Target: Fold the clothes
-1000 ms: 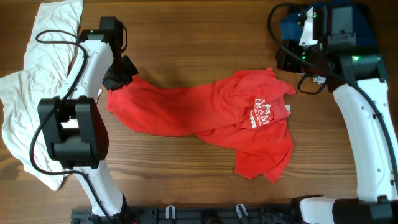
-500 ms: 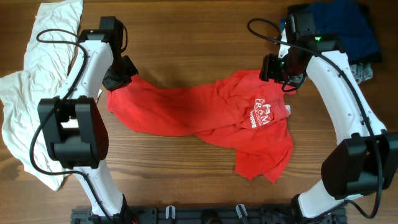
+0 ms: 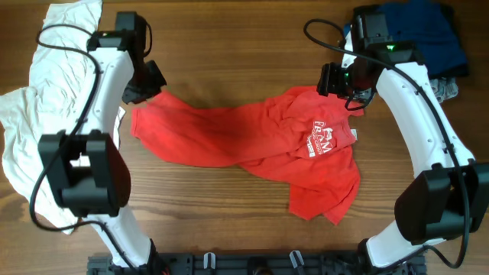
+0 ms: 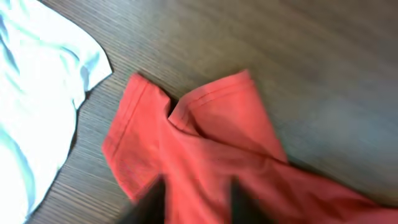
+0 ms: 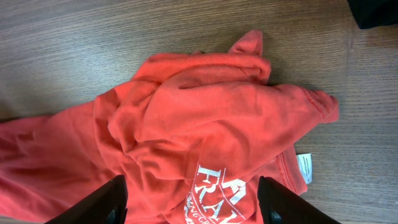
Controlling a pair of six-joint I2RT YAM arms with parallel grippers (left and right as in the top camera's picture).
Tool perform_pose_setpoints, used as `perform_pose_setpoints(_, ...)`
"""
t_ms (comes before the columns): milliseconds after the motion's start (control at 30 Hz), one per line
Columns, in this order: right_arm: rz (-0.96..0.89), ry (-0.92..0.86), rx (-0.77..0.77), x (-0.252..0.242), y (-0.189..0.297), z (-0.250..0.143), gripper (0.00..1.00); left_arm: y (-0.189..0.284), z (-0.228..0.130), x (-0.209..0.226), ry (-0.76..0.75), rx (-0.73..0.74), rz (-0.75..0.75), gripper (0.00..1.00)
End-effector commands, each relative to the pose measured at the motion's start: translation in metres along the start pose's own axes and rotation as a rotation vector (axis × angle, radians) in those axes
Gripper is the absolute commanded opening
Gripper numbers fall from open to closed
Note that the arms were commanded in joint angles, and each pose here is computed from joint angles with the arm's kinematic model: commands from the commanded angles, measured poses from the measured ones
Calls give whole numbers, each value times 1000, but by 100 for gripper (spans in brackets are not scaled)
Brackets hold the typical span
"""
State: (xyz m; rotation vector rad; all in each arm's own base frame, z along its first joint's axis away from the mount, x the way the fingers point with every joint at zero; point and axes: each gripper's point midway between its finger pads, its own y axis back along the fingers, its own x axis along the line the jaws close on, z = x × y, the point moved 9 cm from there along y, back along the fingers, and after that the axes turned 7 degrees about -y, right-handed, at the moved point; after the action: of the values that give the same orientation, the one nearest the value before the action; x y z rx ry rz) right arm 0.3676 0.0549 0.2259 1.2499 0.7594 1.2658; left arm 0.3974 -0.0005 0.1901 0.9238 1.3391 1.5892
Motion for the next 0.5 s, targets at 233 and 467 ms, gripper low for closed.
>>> perform_pose_setpoints(233, 18, 35, 13, 4, -7, -1, 69, -45, -9, 1, 39, 112, 23, 28)
perform_pose_setpoints(467, 21, 35, 7, 4, -7, 0, 69, -67, -12, 0, 39, 128, 18, 31)
